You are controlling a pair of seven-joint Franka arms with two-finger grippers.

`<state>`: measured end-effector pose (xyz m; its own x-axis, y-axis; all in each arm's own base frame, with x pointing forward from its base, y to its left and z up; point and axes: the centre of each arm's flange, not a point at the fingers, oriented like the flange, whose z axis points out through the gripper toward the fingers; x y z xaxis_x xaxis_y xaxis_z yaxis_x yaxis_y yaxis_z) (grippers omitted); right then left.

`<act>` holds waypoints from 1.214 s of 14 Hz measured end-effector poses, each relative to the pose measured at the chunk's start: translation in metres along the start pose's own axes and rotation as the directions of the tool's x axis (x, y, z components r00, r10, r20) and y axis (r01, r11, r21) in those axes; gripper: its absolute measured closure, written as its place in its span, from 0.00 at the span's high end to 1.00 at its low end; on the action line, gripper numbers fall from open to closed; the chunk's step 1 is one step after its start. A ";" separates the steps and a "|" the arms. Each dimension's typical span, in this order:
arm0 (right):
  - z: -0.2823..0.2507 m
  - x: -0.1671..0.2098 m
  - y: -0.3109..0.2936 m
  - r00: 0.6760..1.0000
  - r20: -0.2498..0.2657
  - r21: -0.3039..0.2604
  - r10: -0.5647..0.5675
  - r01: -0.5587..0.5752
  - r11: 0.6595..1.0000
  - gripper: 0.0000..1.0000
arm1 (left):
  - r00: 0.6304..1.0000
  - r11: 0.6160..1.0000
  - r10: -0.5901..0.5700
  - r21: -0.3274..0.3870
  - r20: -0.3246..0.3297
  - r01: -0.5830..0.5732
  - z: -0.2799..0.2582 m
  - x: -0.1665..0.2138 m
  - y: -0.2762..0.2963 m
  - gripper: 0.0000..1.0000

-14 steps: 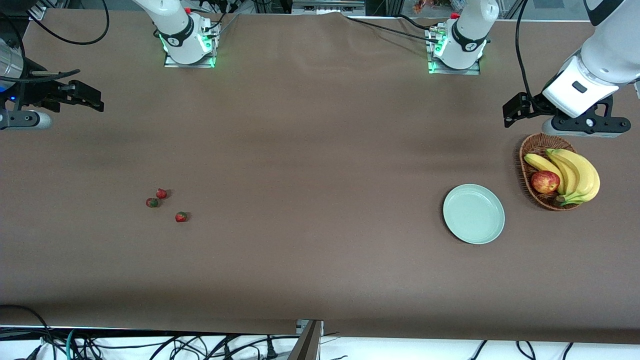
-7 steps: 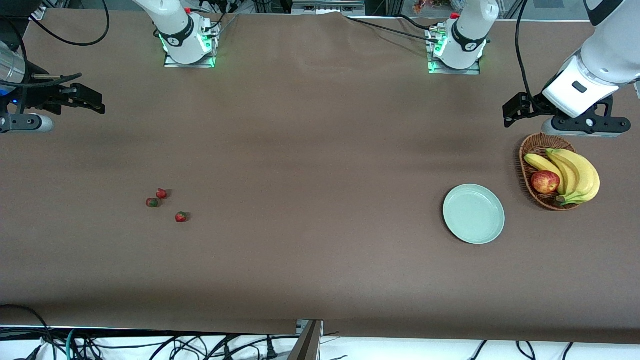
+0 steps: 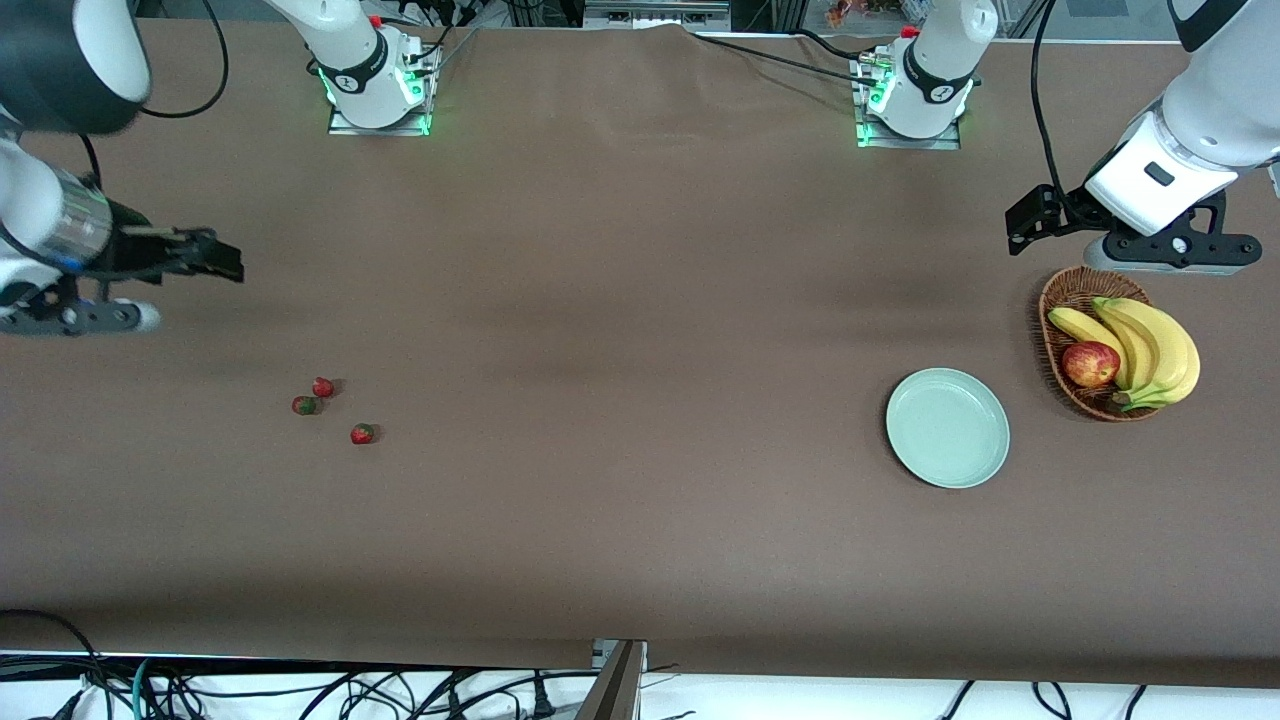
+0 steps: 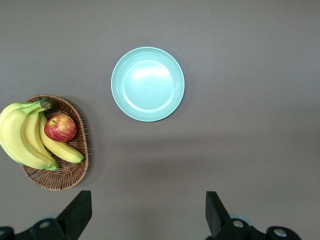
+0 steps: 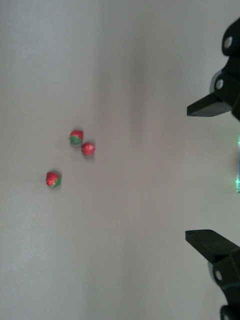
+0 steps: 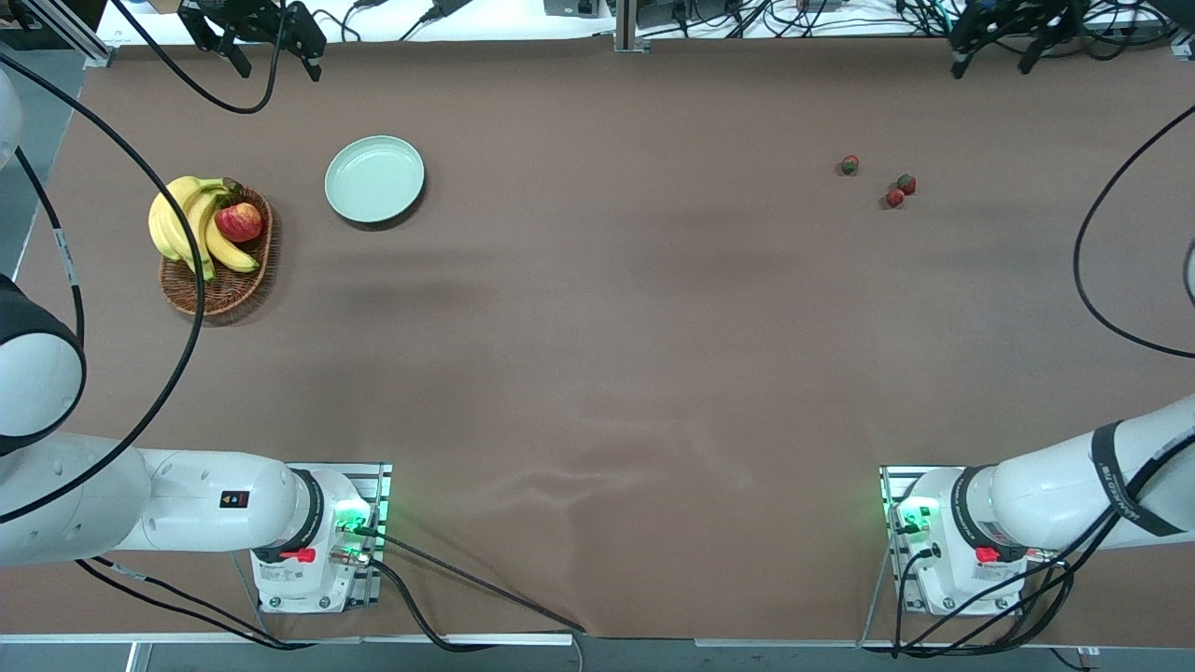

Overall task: Collect all strawberries into plate
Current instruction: 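Reach the right gripper down toward the three red strawberries, then grasp one strawberry with the right gripper and lift it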

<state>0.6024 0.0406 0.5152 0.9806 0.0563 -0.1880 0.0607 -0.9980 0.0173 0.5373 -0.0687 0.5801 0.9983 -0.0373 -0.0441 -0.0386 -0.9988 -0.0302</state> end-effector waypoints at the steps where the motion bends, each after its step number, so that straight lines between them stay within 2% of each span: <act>1: 0.015 0.012 -0.007 1.000 0.001 -0.003 -0.010 0.010 1.000 1.00 | 1.000 1.000 0.000 0.000 0.000 0.000 0.000 0.000 0.000 1.00; 7: 0.127 0.077 -0.022 0.999 0.031 -0.011 -0.026 0.026 1.000 1.00 | 1.000 1.000 0.000 0.000 0.000 0.000 0.000 0.000 0.000 1.00; 11: 0.201 0.106 -0.026 0.998 0.047 -0.015 -0.032 0.032 0.999 1.00 | 1.000 1.000 0.000 0.000 0.004 0.000 0.000 0.000 0.000 1.00; 17: 0.263 0.122 -0.044 0.997 -0.056 -0.019 -0.057 0.056 0.998 1.00 | 1.000 1.000 0.000 0.001 0.005 0.000 0.000 -0.001 0.000 1.00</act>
<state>0.6701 0.0838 0.2329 0.9844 0.1150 -0.1332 0.1195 -0.9925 0.0256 0.5367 -0.0687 0.5799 0.9981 -0.0371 -0.0496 -0.0387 -0.9988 -0.0308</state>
